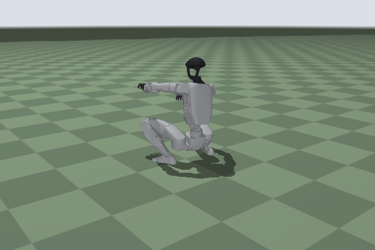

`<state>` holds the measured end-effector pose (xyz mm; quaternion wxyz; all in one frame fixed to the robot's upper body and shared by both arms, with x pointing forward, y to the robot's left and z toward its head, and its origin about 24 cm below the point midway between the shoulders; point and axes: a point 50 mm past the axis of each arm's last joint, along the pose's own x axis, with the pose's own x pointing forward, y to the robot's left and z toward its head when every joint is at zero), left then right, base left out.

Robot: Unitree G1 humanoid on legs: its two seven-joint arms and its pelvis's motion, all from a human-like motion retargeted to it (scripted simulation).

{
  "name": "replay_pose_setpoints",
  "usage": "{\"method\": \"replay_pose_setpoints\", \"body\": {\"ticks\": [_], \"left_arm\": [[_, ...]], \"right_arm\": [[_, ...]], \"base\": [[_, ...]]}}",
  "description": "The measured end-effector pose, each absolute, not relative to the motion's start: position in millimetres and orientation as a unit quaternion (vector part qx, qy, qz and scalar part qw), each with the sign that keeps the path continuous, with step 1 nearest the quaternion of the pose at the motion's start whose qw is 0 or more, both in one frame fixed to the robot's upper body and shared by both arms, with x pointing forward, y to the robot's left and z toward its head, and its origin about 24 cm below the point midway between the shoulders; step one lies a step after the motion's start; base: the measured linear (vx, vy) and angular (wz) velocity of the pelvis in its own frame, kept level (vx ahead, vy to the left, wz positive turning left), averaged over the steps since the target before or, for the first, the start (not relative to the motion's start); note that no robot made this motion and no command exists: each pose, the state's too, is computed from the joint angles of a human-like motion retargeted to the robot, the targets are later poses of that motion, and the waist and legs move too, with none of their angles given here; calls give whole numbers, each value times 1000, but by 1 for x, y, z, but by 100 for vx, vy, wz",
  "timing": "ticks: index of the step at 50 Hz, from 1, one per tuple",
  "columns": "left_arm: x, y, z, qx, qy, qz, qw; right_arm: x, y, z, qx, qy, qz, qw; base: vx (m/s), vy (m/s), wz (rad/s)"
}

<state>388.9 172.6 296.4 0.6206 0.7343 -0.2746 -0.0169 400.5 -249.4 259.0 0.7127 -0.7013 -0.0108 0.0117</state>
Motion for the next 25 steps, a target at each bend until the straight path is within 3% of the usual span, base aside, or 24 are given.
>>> {"method": "replay_pose_setpoints", "body": {"ticks": [12,25], "left_arm": [[392,212,265,744,-219,21,631],[391,239,267,740,-191,63,642]], "right_arm": [[402,-224,233,-719,-31,57,692],[408,-222,243,-712,-40,21,701]], "base": [[-1,1,1],[0,0,0]]}}
